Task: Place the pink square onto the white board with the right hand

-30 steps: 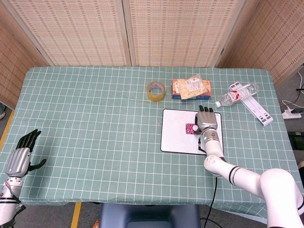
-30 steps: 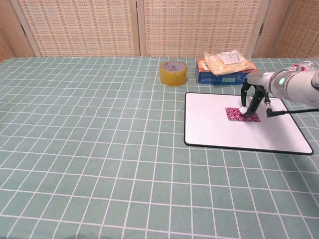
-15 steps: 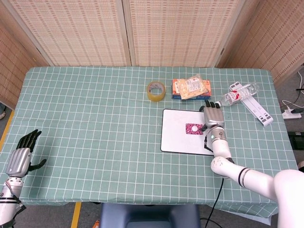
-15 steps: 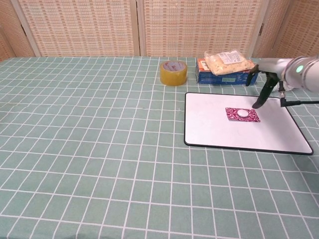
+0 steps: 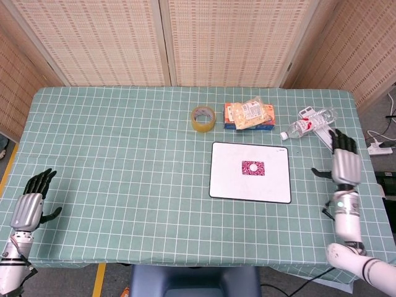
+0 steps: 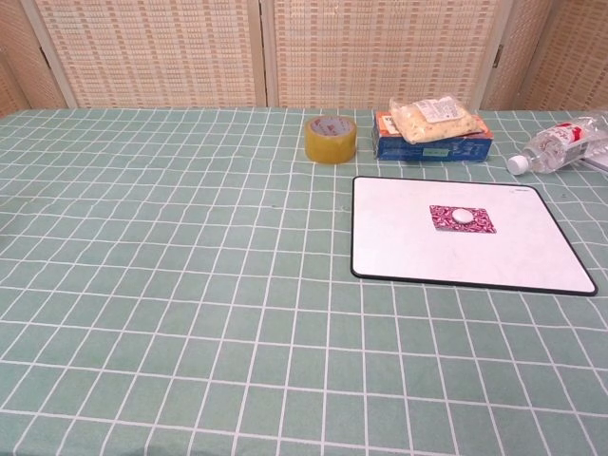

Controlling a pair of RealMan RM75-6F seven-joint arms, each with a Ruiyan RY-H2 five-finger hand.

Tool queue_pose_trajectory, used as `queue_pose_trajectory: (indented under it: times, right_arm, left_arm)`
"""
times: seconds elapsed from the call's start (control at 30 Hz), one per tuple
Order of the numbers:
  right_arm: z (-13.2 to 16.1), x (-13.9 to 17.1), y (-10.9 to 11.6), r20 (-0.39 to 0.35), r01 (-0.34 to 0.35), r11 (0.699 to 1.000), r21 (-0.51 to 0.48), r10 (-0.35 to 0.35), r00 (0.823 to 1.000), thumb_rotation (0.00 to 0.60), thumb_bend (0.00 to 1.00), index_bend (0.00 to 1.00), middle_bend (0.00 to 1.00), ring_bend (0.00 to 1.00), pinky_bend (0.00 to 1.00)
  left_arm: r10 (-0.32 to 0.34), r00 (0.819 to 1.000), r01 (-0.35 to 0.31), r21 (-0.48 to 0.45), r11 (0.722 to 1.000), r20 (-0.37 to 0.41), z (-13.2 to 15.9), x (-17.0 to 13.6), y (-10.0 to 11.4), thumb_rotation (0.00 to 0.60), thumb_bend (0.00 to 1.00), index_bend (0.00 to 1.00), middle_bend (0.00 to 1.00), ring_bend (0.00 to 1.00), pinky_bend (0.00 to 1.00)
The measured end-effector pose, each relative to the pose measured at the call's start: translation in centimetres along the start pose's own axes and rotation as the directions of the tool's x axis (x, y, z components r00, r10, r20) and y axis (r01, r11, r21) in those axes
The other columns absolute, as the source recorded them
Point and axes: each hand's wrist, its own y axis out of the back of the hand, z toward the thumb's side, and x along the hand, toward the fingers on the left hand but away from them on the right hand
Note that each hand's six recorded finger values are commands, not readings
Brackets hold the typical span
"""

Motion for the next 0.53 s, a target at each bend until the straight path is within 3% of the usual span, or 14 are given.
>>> queue_pose_trajectory:
  times: [0.1, 0.2, 0.53]
  right_arm:
    - [-4.7, 1.3, 0.6, 0.037, 0.043, 0.999, -0.024, -0.042, 0.998, 0.6, 0.0, 0.0, 0.0, 0.0, 0.0]
    - [-7.3, 2.6, 0.5, 0.032, 0.052, 0.999, 0.008, -0.052, 0.998, 0.6, 0.0, 0.0, 0.0, 0.0, 0.0]
    - [-7.8, 4.1, -0.6, -0.02, 0.059, 0.998, 0.028, -0.059, 0.998, 0.6, 0.0, 0.03, 0.0, 0.0, 0.0]
  left_arm:
    - [0.004, 1.0, -0.004, 0.006, 1.0, -0.001, 0.1, -0.1, 0.0, 0.6, 0.19, 0.0, 0.0, 0.0, 0.0]
    - [0.013, 1.0, -0.013, 0.001, 1.0, -0.008, 0.0, -0.1, 0.2, 0.6, 0.19, 0.0, 0.0, 0.0, 0.0]
    - [0.009, 1.0, -0.009, 0.006, 1.0, -0.017, -0.2, 0.1, 0.1, 0.6, 0.2, 0.0, 0.0, 0.0, 0.0]
